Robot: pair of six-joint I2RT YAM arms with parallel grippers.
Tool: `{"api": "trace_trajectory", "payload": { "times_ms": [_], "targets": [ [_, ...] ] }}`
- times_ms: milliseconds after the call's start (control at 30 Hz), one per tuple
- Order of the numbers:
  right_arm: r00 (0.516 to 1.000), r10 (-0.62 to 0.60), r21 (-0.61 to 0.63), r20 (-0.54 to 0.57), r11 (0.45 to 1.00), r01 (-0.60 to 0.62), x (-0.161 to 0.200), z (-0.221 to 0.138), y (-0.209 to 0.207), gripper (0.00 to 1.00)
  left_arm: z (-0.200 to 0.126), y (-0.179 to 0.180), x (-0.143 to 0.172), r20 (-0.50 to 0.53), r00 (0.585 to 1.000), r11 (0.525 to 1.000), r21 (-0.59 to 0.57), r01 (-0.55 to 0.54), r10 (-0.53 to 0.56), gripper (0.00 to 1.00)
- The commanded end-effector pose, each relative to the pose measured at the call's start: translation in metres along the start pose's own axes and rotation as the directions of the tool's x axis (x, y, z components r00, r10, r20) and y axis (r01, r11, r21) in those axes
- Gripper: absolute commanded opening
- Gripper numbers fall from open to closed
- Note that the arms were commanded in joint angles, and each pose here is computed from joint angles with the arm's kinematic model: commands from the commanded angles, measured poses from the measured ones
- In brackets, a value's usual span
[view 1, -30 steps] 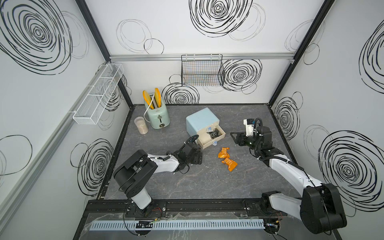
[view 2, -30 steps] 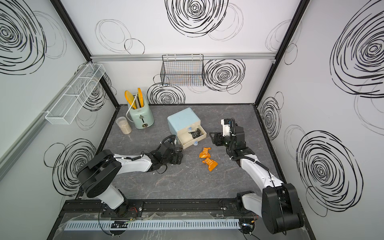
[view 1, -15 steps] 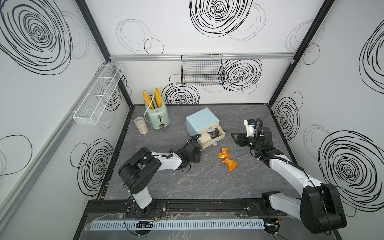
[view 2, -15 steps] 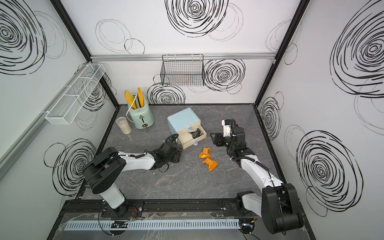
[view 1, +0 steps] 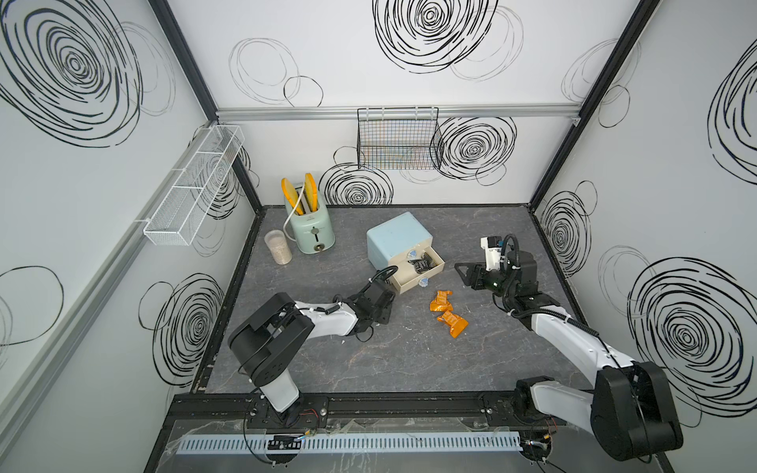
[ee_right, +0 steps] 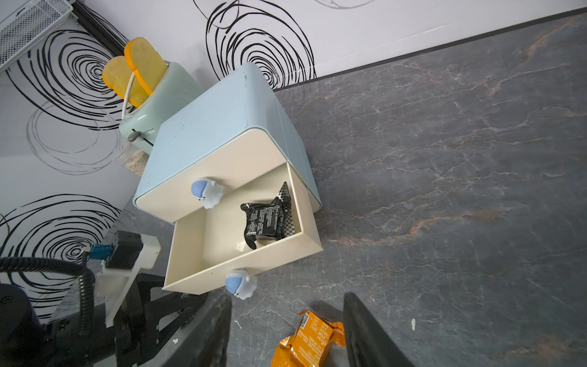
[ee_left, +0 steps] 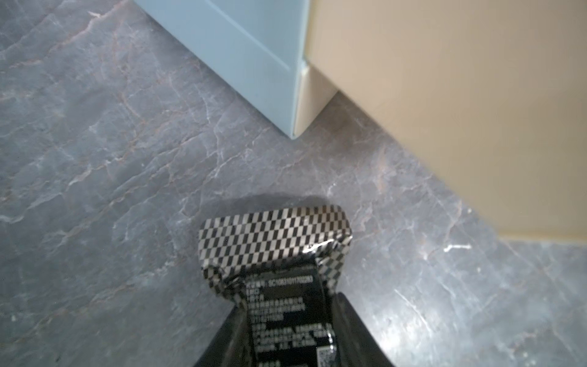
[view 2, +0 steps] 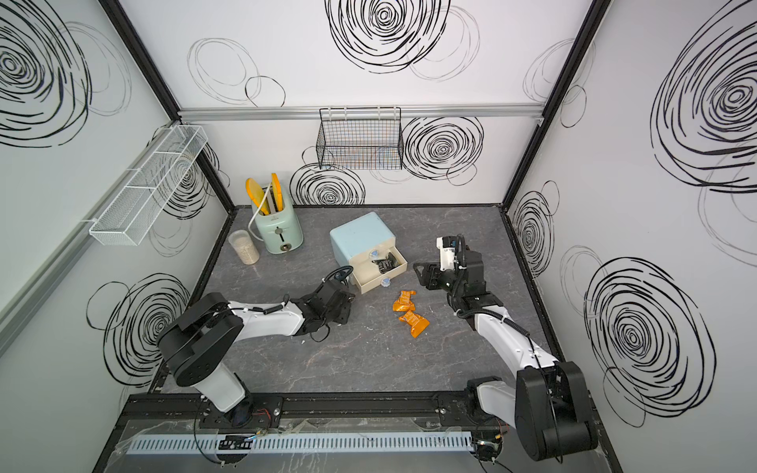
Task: Place the cookies into the drawer by color
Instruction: Pick up the cookie at the center of the board.
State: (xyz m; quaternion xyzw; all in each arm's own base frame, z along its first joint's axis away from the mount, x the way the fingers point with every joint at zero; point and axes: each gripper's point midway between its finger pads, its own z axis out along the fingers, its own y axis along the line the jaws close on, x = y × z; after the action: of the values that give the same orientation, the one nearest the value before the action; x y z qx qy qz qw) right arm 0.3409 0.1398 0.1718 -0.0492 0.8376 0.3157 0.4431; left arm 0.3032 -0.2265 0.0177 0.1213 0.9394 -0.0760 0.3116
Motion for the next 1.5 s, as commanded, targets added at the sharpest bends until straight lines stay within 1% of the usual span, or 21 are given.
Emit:
{"api": "trace_trajectory", "payload": {
  "times_ms": [0, 67, 167, 267, 367, 467, 567, 633, 833, 1000, 1167, 1467],
  "targets": [
    [1.000, -0.026, -0.054, -0.002, 0.998, 0.026, -0.002, -0.003, 0.011, 0.58, -0.020, -0.004, 0.016, -0.046, 0.997, 0.997, 0.037, -0.063, 0.065, 0.22],
    [0.999, -0.033, -0.083, -0.018, 0.996, 0.031, 0.001, -0.003, 0.016, 0.58, -0.036, -0.010, 0.013, -0.028, 0.996, 0.994, 0.070, -0.083, 0.085, 0.20],
    [0.998, -0.037, -0.145, -0.059, 0.989, 0.028, 0.008, -0.002, 0.025, 0.58, -0.058, -0.016, 0.007, 0.007, 0.994, 0.988, 0.106, -0.111, 0.111, 0.20],
    [0.993, -0.023, -0.221, -0.118, 0.975, -0.004, 0.021, -0.002, 0.036, 0.59, -0.080, -0.027, -0.001, 0.056, 0.990, 0.978, 0.158, -0.138, 0.131, 0.22],
    [0.986, -0.006, -0.267, -0.165, 0.963, -0.039, 0.032, -0.003, 0.046, 0.59, -0.101, -0.036, -0.011, 0.112, 0.983, 0.967, 0.192, -0.165, 0.146, 0.22],
    [0.980, -0.016, -0.322, -0.199, 0.945, -0.051, 0.042, -0.004, 0.062, 0.60, -0.119, -0.044, -0.023, 0.166, 0.974, 0.956, 0.224, -0.190, 0.154, 0.23],
    [0.969, -0.030, -0.381, -0.245, 0.922, -0.067, 0.054, -0.004, 0.082, 0.60, -0.134, -0.054, -0.033, 0.214, 0.958, 0.941, 0.238, -0.241, 0.191, 0.23],
    [0.960, -0.050, -0.421, -0.276, 0.904, -0.074, 0.063, -0.003, 0.097, 0.60, -0.140, -0.058, -0.040, 0.243, 0.944, 0.934, 0.224, -0.279, 0.224, 0.23],
    [0.931, -0.107, -0.521, -0.349, 0.848, -0.097, 0.081, 0.004, 0.140, 0.60, -0.146, -0.067, -0.057, 0.277, 0.915, 0.918, 0.186, -0.351, 0.293, 0.23],
    [0.924, -0.119, -0.556, -0.362, 0.823, -0.112, 0.082, 0.008, 0.157, 0.59, -0.145, -0.073, -0.065, 0.285, 0.901, 0.907, 0.173, -0.385, 0.328, 0.23],
    [0.928, -0.127, -0.575, -0.349, 0.811, -0.105, 0.080, 0.009, 0.165, 0.59, -0.144, -0.077, -0.065, 0.281, 0.894, 0.896, 0.178, -0.406, 0.349, 0.23],
    [0.924, -0.124, -0.585, -0.361, 0.802, -0.121, 0.081, 0.014, 0.168, 0.54, -0.149, -0.089, -0.062, 0.304, 0.885, 0.873, 0.236, -0.428, 0.352, 0.23]
  ]
}}
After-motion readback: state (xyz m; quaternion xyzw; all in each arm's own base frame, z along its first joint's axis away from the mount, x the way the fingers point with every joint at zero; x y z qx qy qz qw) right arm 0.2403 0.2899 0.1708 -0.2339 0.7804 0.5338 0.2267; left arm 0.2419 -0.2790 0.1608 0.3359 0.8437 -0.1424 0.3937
